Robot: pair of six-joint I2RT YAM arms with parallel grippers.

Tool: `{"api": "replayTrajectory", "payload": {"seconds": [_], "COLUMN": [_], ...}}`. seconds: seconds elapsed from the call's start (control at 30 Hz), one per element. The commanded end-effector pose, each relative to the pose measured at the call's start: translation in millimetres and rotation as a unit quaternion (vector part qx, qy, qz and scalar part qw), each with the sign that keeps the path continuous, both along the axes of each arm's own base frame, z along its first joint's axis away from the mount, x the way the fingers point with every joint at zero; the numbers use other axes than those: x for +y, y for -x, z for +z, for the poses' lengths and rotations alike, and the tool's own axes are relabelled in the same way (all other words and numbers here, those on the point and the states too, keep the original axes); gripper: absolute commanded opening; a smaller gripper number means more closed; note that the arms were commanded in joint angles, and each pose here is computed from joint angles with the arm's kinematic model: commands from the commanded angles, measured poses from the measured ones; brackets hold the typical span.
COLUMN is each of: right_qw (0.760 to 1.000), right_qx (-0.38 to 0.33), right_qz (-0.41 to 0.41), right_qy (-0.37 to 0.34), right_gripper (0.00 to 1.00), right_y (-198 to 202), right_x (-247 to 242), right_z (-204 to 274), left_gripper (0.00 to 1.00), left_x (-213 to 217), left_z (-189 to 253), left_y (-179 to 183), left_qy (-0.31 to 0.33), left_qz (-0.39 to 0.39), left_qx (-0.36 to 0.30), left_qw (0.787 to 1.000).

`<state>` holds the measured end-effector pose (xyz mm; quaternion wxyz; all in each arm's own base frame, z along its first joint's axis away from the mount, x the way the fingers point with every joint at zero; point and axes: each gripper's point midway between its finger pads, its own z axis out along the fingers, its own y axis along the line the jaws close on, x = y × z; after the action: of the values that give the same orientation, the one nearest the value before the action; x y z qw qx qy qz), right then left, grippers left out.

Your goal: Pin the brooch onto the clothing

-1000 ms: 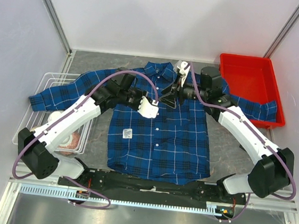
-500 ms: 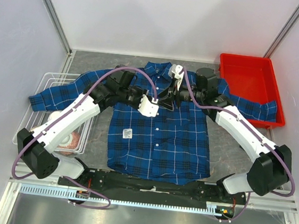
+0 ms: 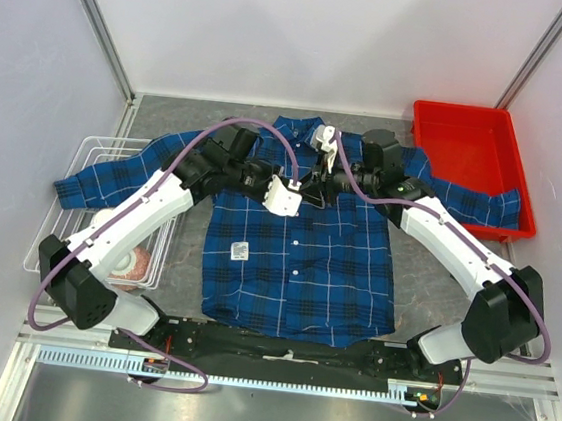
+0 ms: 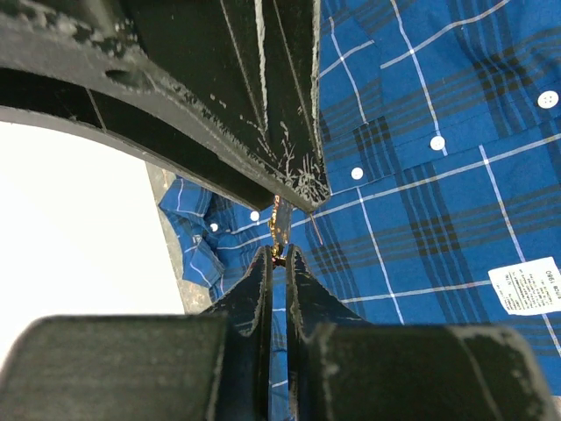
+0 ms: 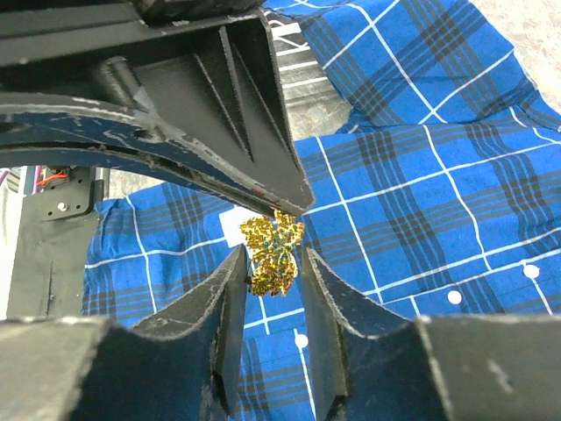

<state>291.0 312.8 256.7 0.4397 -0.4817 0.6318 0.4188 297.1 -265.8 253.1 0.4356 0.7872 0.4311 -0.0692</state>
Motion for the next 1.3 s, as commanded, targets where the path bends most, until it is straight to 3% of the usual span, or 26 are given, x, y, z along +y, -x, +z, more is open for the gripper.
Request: {"api": "replayTrajectory", "payload": {"seconds": [0.0, 0.17, 1.0, 1.1, 1.2, 1.27], "right_qw": [0.999, 0.999, 0.999, 0.999, 0.999, 0.999], "right_qx": [-0.032, -0.03, -0.018, -0.018, -0.02, -0.028], "right_qz": [0.0, 0.001, -0.004, -0.004, -0.005, -0.011], "right_qy": [-0.008, -0.014, -0.041, -0.044, -0.044, -0.042], "right_gripper": [0.36, 0.32, 0.37, 0.24, 0.03, 0.0], "right_y": [-6, -8, -5, -3, -3, -4], "right_x": [5, 8, 16, 16, 15, 14], "right_z": [12, 16, 27, 28, 27, 28], "left_gripper": [0.07, 0.07, 0.07, 0.08, 0.11, 0.17], "left_x": [-10, -11, -12, -12, -11, -12], "left_z": [14, 12, 6, 4, 5, 8], "left_y": [5, 6, 23, 24, 24, 22], "left_qy": [0.023, 0.022, 0.019, 0.019, 0.021, 0.029], "left_qz": [-0.013, -0.016, -0.033, -0.031, -0.024, -0.015], "left_qx": [0.015, 0.023, 0.072, 0.076, 0.082, 0.092], "left_qw": [1.0, 0.999, 0.997, 0.996, 0.996, 0.995]}}
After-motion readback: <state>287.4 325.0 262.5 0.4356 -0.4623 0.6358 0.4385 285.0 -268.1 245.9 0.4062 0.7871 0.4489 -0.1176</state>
